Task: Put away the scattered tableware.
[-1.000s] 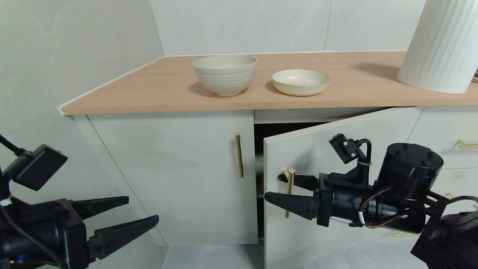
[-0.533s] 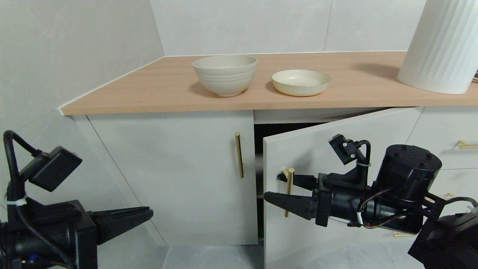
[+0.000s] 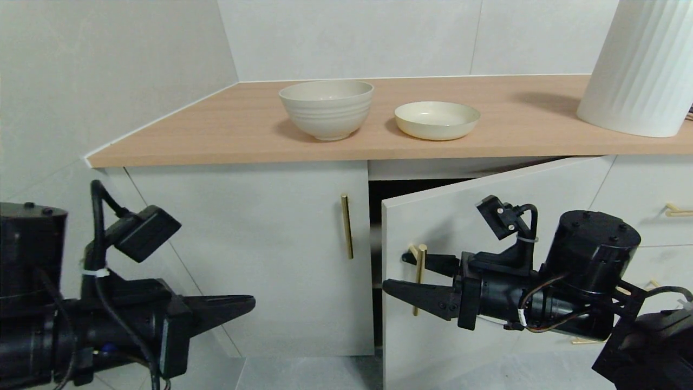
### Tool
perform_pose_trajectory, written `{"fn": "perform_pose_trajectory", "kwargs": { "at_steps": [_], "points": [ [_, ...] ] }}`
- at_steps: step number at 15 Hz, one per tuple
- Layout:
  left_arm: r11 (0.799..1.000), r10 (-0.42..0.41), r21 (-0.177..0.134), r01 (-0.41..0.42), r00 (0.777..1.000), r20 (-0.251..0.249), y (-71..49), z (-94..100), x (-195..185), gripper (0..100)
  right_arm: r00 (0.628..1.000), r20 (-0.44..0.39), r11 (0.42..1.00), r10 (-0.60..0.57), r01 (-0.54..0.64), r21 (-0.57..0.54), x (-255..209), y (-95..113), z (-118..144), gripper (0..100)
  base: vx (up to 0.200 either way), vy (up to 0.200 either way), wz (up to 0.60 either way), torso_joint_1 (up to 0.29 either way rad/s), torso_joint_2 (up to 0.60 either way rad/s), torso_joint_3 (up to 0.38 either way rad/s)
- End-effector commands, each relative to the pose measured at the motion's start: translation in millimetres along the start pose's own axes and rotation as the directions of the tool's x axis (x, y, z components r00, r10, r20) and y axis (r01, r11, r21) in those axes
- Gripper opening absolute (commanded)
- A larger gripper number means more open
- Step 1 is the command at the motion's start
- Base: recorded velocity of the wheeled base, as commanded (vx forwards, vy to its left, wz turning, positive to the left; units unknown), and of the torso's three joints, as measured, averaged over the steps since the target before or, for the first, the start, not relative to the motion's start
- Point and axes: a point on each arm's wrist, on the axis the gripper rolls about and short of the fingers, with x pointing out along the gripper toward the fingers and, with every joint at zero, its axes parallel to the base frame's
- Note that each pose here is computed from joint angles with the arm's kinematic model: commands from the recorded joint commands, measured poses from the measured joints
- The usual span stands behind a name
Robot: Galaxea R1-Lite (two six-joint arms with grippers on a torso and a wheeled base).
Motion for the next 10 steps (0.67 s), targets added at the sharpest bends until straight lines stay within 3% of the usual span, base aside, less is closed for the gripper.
{"fn": "perform_pose_trajectory", "kwargs": {
  "at_steps": [1,5,6,7,10],
  "points": [
    [1.0,-0.03,-0.01,0.029,0.997,-0.078,8.9,-1.8,44,0,1.0,-0.005,1.0,0.0,0.0,0.004,0,0,-2,100,0.0,0.0,0.0,0.0,0.0,0.0],
    [0.994,-0.095,0.045,0.097,0.994,-0.046,11.7,2.0,105,0,1.0,0.006,1.0,0.005,-0.005,-0.004,-2,3,2,100,0.0,0.0,0.0,0.0,0.0,0.0],
    [0.991,-0.118,0.066,0.118,0.993,-0.012,11.5,0.8,121,0,1.0,0.009,1.0,0.006,-0.006,-0.007,-3,5,3,100,0.0,0.0,0.0,0.0,0.0,0.0],
    [0.989,-0.128,0.068,0.128,0.992,0.001,11.4,-0.4,128,0,1.0,0.011,1.0,0.007,-0.007,-0.007,-4,5,3,100,0.0,0.0,0.0,0.0,0.0,0.0],
    [0.977,-0.211,0.042,0.207,0.958,0.195,8.0,-3.1,168,0,1.0,0.006,1.0,0.005,-0.005,-0.007,-6,6,2,100,0.0,0.0,0.0,0.0,0.0,0.0]
  ]
}}
